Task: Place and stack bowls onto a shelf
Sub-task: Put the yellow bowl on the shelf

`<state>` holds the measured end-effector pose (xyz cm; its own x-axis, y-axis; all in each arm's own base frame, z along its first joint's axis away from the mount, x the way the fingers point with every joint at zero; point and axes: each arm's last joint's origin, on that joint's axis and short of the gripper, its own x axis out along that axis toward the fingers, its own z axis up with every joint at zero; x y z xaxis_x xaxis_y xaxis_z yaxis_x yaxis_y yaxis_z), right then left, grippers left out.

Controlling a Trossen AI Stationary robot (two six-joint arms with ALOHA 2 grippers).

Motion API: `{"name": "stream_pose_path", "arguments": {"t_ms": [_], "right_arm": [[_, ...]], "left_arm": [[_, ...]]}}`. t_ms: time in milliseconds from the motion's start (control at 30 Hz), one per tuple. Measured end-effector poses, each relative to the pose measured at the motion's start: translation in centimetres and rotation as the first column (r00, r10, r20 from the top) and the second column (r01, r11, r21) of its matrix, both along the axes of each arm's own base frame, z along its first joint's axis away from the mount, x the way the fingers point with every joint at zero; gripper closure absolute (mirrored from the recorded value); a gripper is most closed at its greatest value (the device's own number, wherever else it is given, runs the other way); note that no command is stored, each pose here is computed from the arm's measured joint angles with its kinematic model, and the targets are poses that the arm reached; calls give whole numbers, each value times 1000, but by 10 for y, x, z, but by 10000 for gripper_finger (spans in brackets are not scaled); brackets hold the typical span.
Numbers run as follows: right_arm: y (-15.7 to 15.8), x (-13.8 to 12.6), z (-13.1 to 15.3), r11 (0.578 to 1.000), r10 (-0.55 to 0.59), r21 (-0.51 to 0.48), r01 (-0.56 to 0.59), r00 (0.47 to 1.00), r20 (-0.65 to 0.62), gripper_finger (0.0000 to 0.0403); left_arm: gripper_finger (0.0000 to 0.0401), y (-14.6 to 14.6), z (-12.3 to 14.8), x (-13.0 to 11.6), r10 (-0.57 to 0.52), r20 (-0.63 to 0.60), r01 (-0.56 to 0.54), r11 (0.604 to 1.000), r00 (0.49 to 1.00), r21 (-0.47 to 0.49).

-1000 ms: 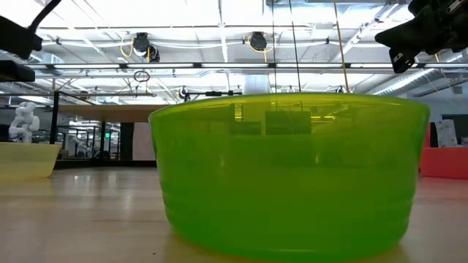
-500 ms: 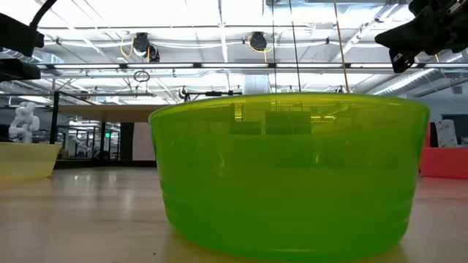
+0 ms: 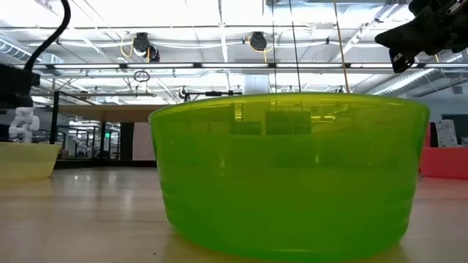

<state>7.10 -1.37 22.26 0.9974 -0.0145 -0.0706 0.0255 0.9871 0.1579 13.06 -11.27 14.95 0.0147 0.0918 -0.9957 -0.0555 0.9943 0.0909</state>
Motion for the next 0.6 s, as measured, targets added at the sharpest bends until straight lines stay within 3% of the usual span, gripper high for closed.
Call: {"name": "stream_pose_path", "arguments": {"t_ms": [100, 233, 400, 600], "right_arm": [[0, 0, 0, 1000, 0, 0, 0, 1000, 0, 403], [0, 0, 0, 1000, 0, 0, 0, 1000, 0, 403], [0, 0, 0, 1000, 0, 0, 0, 1000, 0, 403], [0, 0, 0, 1000, 0, 0, 0, 1000, 1, 403]], "left_arm": [[320, 4, -4, -2, 13, -58, -15, 999, 998, -36], [387, 8, -4, 1, 67, -113, -78, 992, 991, -98], [394, 15, 9, 16, 186, -71, -194, 972, 980, -131], [396, 32, 57, 38, 237, 111, -220, 965, 965, -145]]}}
